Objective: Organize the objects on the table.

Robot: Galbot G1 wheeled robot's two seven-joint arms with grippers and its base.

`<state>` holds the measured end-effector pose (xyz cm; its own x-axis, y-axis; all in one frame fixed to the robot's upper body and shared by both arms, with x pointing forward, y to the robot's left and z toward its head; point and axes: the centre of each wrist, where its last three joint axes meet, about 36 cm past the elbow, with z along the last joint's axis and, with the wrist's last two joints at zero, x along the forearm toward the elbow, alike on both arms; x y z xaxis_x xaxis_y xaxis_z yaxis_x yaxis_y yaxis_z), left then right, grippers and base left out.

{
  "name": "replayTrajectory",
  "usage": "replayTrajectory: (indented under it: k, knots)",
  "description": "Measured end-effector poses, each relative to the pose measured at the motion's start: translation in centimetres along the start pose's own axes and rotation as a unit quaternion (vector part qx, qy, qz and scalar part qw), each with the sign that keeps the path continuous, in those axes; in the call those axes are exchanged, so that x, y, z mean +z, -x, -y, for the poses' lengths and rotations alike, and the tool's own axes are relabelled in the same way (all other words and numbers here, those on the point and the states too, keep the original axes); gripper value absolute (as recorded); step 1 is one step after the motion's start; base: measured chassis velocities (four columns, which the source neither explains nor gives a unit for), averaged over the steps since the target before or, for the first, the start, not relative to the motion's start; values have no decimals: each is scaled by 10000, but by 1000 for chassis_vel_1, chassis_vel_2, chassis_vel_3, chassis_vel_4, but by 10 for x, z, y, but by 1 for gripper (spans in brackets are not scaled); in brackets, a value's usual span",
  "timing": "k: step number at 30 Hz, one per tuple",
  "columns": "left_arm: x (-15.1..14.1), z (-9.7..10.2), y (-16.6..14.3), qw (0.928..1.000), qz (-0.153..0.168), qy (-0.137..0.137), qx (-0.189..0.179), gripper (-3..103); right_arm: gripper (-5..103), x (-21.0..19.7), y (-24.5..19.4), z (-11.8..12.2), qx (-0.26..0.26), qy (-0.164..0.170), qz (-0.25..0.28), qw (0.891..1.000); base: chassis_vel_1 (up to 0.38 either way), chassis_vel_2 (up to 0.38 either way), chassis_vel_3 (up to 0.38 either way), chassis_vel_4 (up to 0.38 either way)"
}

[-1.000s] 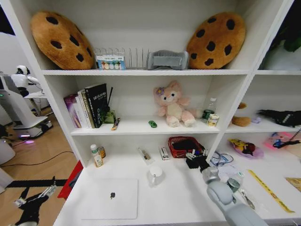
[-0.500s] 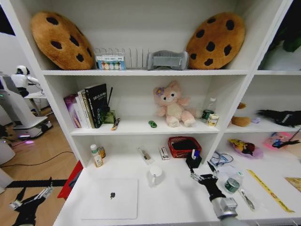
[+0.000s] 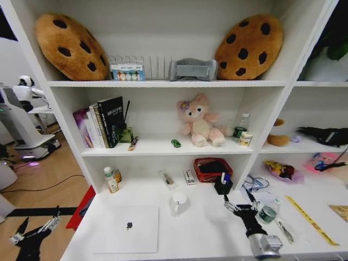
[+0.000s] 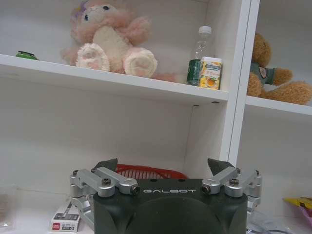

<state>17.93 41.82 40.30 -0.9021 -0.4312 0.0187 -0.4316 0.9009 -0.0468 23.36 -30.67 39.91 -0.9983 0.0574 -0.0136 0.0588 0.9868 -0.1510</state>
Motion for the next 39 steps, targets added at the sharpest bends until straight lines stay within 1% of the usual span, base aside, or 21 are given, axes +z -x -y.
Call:
replayTrajectory:
  k: [2, 6, 12, 16, 21, 29, 30, 31, 34, 35, 37, 38, 39]
  knots:
    - [0, 2, -3, 10000, -1, -28, -18, 100, 100, -5, 6, 5, 39, 57, 88, 9999, -148, -194, 180, 176]
    - [0, 3, -5, 10000, -2, -36, -18, 100, 100, -6, 8, 6, 54, 79, 111, 9999, -224, -218, 220, 204]
    - [0, 4, -7, 10000, 1, -28, -21, 100, 100, -1, 8, 3, 82, 104, 79, 9999, -246, -250, 268, 261]
    - [0, 4, -8, 10000, -6, -30, -35, 100, 100, 2, 7, 1, 168, 187, 21, 9997, -155, -197, 194, 178]
    - [0, 5, -8, 10000, 7, -52, -42, 100, 100, 9, 0, -6, 164, 245, -187, 9994, -32, -42, 57, -9]
    - [3, 4, -9, 9999, -21, -59, -84, 100, 100, 18, -7, -17, 26, 244, -322, 9992, 25, 56, -21, -42]
    - [3, 3, -9, 9999, -18, -58, -87, 100, 102, 19, -8, -19, 32, 252, -347, 9991, 0, 0, 0, 0]
    - [3, 3, -9, 9999, -18, -58, -87, 100, 102, 19, -8, -19, 32, 252, -347, 9991, 0, 0, 0, 0]
    - [4, 1, -9, 9999, -19, -48, -105, 100, 88, 23, -10, -23, 96, 297, -418, 9986, 0, 0, 0, 0]
    - [4, 1, -9, 9999, -19, -48, -105, 100, 88, 23, -10, -23, 96, 297, -418, 9986, 0, 0, 0, 0]
    - [5, 0, -9, 9999, -26, -46, -112, 100, 78, 25, -11, -25, 138, 301, -438, 9985, 0, 0, 0, 0]
    - [5, 0, -9, 9999, -26, -46, -112, 100, 78, 25, -11, -25, 138, 301, -438, 9985, 0, 0, 0, 0]
    - [5, 0, -9, 9999, -29, -47, -112, 100, 72, 25, -11, -25, 146, 299, -440, 9985, 0, 0, 0, 0]
